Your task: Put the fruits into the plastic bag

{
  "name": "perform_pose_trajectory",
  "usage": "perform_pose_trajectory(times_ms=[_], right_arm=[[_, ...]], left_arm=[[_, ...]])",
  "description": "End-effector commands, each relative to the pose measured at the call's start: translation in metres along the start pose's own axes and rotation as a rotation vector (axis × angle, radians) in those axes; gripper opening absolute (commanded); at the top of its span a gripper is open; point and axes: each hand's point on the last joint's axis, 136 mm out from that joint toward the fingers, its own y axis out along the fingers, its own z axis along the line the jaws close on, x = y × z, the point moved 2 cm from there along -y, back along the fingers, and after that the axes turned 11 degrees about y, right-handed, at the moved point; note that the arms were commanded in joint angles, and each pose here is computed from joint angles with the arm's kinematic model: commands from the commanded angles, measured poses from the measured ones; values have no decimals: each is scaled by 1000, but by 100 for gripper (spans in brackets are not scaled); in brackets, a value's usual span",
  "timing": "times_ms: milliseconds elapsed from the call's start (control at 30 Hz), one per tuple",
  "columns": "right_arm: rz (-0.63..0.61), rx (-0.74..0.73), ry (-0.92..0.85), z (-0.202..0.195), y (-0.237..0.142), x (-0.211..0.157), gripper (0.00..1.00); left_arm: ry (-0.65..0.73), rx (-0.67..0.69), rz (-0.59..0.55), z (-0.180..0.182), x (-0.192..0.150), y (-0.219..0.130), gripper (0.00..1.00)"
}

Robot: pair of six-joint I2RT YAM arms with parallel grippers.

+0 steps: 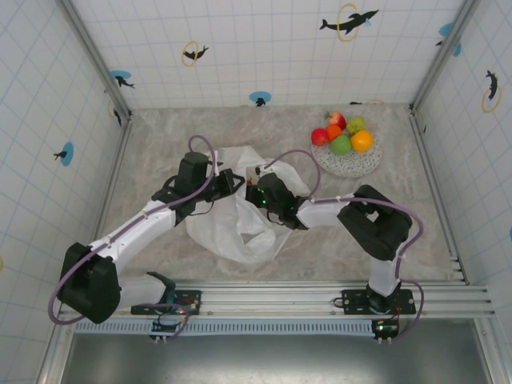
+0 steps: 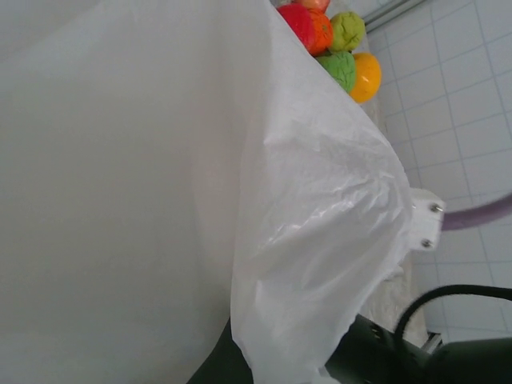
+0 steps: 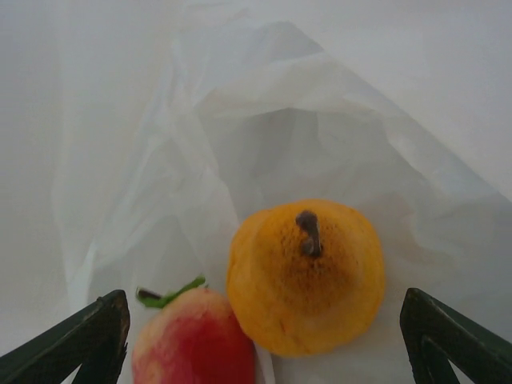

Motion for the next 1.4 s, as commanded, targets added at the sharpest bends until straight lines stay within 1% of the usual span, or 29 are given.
perform_pose_trajectory(times_ms=[0,133,400,567,733,800,867,933,1000,1100,1167,1200,1267,1367], right_arm=[[31,-68,-134,-12,-21,-1,90],[83,-117,-272,-23,-41,-9,91],[225,-125,-485,-29,-79,-21,90],[305,-142,-607,-30,-101,-18,89],[393,-100,-677,-25,-124,-12,89],[407,-84,-690,-22,-133,-6,89],[424,-37,-689,-16,-143,-2,89],[426,40,-669,-8,-154,3,89],[406,115,-635,0,-165,13,89],[366,273,-555,16,-184,31,89],[314,355,-504,23,-196,48,89],[270,379,-478,25,-201,60,89],[157,345,-442,21,-206,86,90],[-31,178,-339,-9,-209,134,91]], left_arm=[[44,20,-58,-5,17,-11,0],[48,41,-69,-2,19,-12,0],[45,66,-66,4,16,-10,0],[42,69,-58,5,14,-8,0],[41,73,-54,7,13,-7,0],[42,74,-53,7,13,-6,0],[40,74,-52,7,13,-6,0],[39,74,-50,7,14,-5,0],[37,76,-48,8,14,-4,0],[35,75,-46,8,14,-3,0],[35,76,-43,8,14,-3,0],[35,77,-45,8,15,-3,0],[33,77,-44,7,16,-2,0],[30,76,-43,7,16,-2,0]])
